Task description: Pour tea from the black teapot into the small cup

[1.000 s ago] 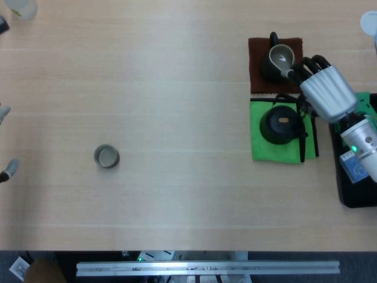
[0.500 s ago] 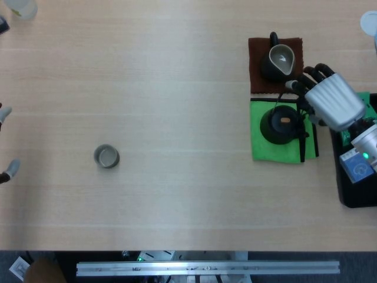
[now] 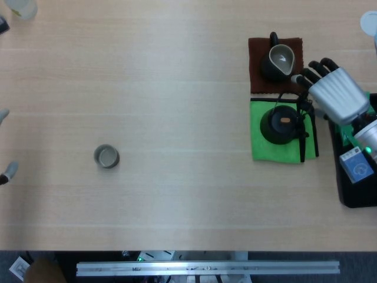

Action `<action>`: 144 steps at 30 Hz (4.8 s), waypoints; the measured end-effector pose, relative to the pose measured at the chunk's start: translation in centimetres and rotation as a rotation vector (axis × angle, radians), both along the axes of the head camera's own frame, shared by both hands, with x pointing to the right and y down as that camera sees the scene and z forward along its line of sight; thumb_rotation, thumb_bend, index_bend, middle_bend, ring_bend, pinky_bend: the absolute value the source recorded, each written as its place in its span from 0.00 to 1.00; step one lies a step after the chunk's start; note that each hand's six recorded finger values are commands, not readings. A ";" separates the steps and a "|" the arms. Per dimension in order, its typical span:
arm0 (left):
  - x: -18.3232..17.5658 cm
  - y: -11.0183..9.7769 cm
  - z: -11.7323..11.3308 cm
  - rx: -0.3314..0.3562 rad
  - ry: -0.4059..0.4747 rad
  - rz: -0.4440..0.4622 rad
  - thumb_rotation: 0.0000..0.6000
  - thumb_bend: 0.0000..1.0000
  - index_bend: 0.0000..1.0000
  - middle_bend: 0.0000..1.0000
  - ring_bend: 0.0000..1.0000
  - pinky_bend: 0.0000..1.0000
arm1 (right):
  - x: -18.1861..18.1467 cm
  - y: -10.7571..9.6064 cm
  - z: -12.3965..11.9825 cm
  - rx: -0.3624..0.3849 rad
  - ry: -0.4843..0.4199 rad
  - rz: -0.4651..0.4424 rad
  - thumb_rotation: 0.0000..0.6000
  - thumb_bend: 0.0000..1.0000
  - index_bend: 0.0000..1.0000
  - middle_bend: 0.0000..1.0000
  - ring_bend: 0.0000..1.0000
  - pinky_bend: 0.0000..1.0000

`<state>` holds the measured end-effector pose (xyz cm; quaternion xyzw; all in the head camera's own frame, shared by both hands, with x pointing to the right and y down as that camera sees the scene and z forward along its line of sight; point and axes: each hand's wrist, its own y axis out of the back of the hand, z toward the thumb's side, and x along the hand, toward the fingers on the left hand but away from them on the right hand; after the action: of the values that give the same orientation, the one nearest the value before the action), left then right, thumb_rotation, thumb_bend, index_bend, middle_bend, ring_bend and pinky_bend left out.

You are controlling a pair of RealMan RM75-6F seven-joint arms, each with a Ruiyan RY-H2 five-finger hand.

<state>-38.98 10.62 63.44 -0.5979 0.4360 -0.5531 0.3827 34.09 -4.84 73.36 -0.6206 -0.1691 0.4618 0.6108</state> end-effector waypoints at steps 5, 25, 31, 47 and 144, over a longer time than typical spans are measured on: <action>0.1 0.0 0.0 -0.002 0.002 0.002 1.00 0.23 0.11 0.11 0.10 0.07 | 0.5 -0.7 0.5 0.005 0.024 0.002 1.00 0.00 0.29 0.32 0.23 0.25; 0.0 0.4 -0.4 -0.009 0.002 -0.008 1.00 0.23 0.12 0.11 0.10 0.07 | -2.7 -0.4 2.1 0.073 -0.057 -0.094 1.00 0.00 0.29 0.30 0.21 0.22; 0.3 0.2 -0.3 -0.011 0.006 0.002 1.00 0.23 0.12 0.11 0.10 0.07 | -2.8 0.2 1.2 0.080 -0.086 -0.141 1.00 0.00 0.29 0.30 0.21 0.22; 0.1 0.5 -0.3 -0.015 0.007 -0.003 1.00 0.23 0.12 0.11 0.10 0.07 | -2.4 1.9 0.9 0.023 -0.040 -0.206 1.00 0.00 0.29 0.30 0.21 0.22; -2.2 2.0 -1.9 0.000 0.021 -0.035 1.00 0.23 0.12 0.11 0.10 0.07 | -10.5 5.9 -0.5 -0.256 -0.074 -0.178 1.00 0.00 0.29 0.36 0.22 0.22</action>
<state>-41.20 12.61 61.54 -0.5961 0.4505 -0.5532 0.3684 23.55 1.05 72.81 -0.7225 -0.0753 0.4005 0.5585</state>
